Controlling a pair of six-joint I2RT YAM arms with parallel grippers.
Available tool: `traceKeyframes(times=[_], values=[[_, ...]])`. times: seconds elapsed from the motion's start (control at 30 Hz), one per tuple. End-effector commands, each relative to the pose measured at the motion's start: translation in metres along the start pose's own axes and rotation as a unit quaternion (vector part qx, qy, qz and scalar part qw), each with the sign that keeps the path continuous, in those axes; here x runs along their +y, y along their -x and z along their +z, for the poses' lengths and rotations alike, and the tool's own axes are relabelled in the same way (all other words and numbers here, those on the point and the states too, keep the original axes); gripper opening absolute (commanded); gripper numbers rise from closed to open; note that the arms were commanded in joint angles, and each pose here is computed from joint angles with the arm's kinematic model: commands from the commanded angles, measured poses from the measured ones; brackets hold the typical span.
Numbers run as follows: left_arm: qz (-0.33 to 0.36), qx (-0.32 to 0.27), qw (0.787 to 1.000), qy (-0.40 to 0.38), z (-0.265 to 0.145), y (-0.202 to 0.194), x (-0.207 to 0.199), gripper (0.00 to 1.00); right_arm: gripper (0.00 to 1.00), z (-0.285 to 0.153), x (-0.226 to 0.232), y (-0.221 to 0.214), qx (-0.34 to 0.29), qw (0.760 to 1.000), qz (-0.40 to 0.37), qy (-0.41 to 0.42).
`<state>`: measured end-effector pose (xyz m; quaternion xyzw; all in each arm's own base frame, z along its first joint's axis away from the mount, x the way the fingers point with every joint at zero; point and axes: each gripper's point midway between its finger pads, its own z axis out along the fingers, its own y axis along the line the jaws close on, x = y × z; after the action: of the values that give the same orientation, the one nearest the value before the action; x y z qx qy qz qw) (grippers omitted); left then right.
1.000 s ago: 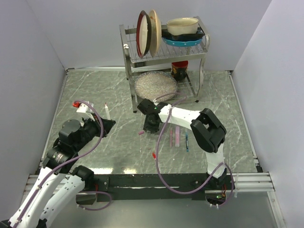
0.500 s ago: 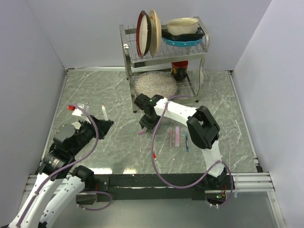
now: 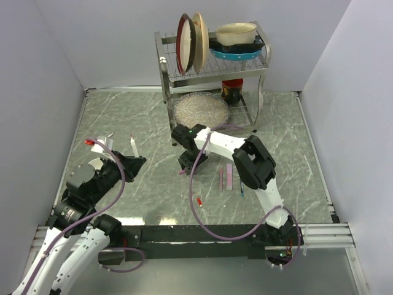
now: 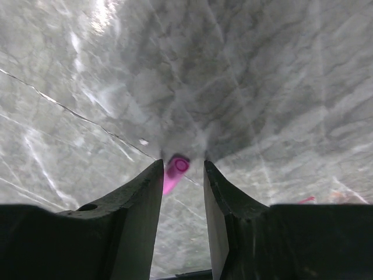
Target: Insert the pens into the pen caps
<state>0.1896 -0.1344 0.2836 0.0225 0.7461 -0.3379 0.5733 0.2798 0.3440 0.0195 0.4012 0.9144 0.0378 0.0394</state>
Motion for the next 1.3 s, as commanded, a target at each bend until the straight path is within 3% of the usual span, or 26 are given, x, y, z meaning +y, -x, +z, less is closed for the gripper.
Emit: traceKeyframes(times=[0.0,0.27,0.37,0.47,0.57,0.67,0.83,1.03,1.27], values=[[0.011,-0.013,1.000,-0.013,-0.003,0.006,-0.005,0.01,0.41,-0.002,0.009,-0.003,-0.002,1.000,0.019,0.001],[0.010,-0.020,1.000,-0.009,-0.005,0.009,-0.004,0.01,0.34,0.007,-0.006,-0.008,-0.010,0.999,0.012,-0.028],[0.009,-0.026,1.000,-0.006,-0.007,0.010,-0.003,0.01,0.25,0.010,-0.010,-0.005,-0.018,0.999,0.005,-0.034],[0.009,-0.030,1.000,-0.003,-0.008,0.012,-0.002,0.01,0.08,0.020,-0.019,-0.005,-0.019,0.999,-0.012,-0.040],[0.007,-0.028,1.000,-0.002,-0.008,0.011,-0.002,0.01,0.00,0.033,-0.030,-0.003,-0.021,0.998,-0.043,-0.038],[0.009,-0.022,1.000,-0.005,-0.007,0.009,-0.003,0.01,0.00,0.033,-0.035,0.004,-0.028,0.996,-0.087,-0.005],[0.004,0.003,1.000,-0.026,0.000,0.001,-0.010,0.01,0.00,-0.007,-0.032,0.017,-0.056,0.980,-0.171,0.088],[-0.012,0.068,0.993,-0.092,0.012,-0.019,-0.032,0.01,0.00,-0.038,-0.041,0.022,-0.069,0.957,-0.237,0.155],[-0.075,0.142,0.961,-0.227,0.019,-0.056,-0.067,0.01,0.00,-0.112,-0.020,0.024,-0.107,0.904,-0.296,0.288]])
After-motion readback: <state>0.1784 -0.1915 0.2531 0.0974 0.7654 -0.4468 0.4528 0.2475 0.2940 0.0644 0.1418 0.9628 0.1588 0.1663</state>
